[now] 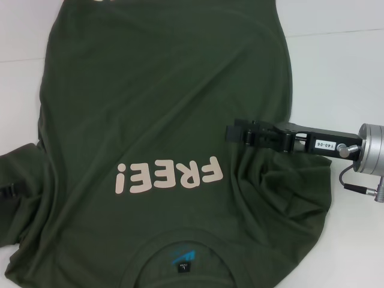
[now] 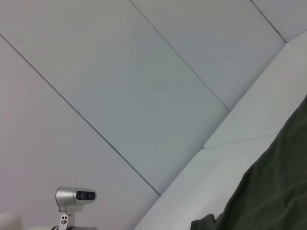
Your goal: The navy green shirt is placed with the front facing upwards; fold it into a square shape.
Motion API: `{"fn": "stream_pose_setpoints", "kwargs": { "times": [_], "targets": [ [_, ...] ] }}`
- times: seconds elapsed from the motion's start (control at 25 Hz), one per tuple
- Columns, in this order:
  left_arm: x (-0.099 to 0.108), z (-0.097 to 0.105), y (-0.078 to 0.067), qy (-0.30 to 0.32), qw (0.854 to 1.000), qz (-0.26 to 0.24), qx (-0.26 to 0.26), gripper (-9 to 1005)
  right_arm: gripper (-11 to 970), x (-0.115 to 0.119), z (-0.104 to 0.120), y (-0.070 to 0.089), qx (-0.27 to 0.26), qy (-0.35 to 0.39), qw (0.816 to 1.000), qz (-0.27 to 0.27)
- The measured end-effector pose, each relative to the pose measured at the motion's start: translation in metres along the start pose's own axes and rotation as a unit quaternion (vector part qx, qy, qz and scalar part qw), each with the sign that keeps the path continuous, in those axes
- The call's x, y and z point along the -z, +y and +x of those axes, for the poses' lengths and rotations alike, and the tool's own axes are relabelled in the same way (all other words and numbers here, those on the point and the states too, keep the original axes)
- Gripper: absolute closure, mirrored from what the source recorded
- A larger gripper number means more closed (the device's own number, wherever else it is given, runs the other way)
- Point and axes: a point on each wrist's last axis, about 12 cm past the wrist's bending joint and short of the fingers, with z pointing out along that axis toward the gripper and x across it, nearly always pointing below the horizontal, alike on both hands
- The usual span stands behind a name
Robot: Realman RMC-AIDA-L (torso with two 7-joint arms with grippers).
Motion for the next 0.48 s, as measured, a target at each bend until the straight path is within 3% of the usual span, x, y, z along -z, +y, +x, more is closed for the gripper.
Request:
{"fn": "stream_pose_setpoints", "kwargs": {
  "times": [0.48],
  "targets": [
    [0.0,-0.0027,0.0,-0.006,1.0,-0.002,-0.002,94,44,0.0012,0.0012,-0.0001,-0.002,-0.001,1.0,0.002]
  ]
}}
